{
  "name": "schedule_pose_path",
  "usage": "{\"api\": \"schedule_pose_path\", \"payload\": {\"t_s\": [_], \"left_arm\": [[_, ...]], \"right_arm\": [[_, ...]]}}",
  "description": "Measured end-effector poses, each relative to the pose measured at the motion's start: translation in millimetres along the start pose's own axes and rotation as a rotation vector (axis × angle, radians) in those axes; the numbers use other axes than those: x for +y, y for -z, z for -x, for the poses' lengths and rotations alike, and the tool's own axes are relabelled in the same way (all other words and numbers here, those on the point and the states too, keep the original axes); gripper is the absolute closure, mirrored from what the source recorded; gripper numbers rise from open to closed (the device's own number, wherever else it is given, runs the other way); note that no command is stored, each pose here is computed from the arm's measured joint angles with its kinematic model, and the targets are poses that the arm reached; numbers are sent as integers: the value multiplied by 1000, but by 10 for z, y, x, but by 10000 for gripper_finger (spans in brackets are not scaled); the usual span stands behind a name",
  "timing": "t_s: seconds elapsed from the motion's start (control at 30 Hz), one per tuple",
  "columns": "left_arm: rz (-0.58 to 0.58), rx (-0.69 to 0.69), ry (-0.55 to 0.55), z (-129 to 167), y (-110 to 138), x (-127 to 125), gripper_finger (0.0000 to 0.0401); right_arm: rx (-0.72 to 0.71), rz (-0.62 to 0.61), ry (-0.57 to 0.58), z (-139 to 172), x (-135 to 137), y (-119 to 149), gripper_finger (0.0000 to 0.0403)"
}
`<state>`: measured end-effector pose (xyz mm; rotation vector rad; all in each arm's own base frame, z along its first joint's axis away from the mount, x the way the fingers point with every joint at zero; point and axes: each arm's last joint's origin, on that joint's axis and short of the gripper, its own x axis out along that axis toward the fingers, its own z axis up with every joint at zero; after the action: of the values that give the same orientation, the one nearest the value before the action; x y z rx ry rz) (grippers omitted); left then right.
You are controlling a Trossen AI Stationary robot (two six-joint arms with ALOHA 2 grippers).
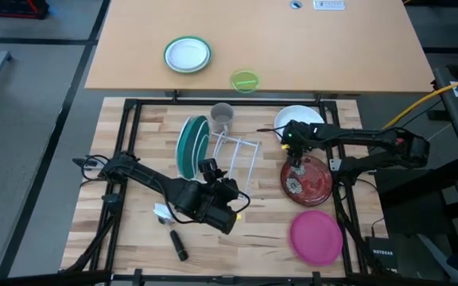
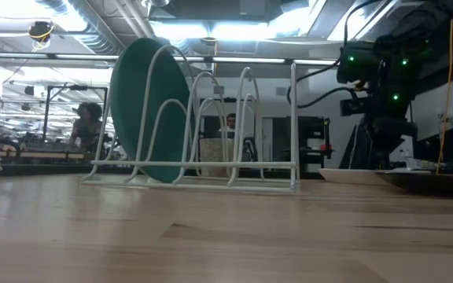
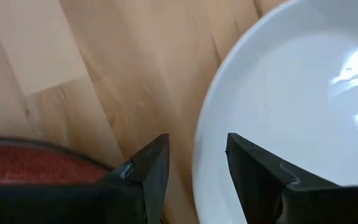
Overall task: Sort dishes
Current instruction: Put the white plate into the dish rack
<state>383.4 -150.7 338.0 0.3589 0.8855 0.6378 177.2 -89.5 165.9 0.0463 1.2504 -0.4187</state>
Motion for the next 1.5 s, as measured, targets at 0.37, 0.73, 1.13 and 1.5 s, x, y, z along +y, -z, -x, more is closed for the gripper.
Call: {"api": "schedule_pose_path", "payload": {"t_s": [0.37, 0.73, 1.13, 1.5], "left_arm": [[2, -1, 1, 0, -1, -1, 230], [2, -1, 1, 0, -1, -1, 230], [3, -2, 1, 1, -2, 0, 230], [13, -9, 5, 2, -12, -6, 230]], "right_arm": [[-5, -66, 105, -94, -2, 79, 237], [-36, -70, 143, -188, 14, 149, 237], [-35, -73, 226, -249, -6, 219, 237], [35, -85, 200, -382, -141, 255, 302]]}}
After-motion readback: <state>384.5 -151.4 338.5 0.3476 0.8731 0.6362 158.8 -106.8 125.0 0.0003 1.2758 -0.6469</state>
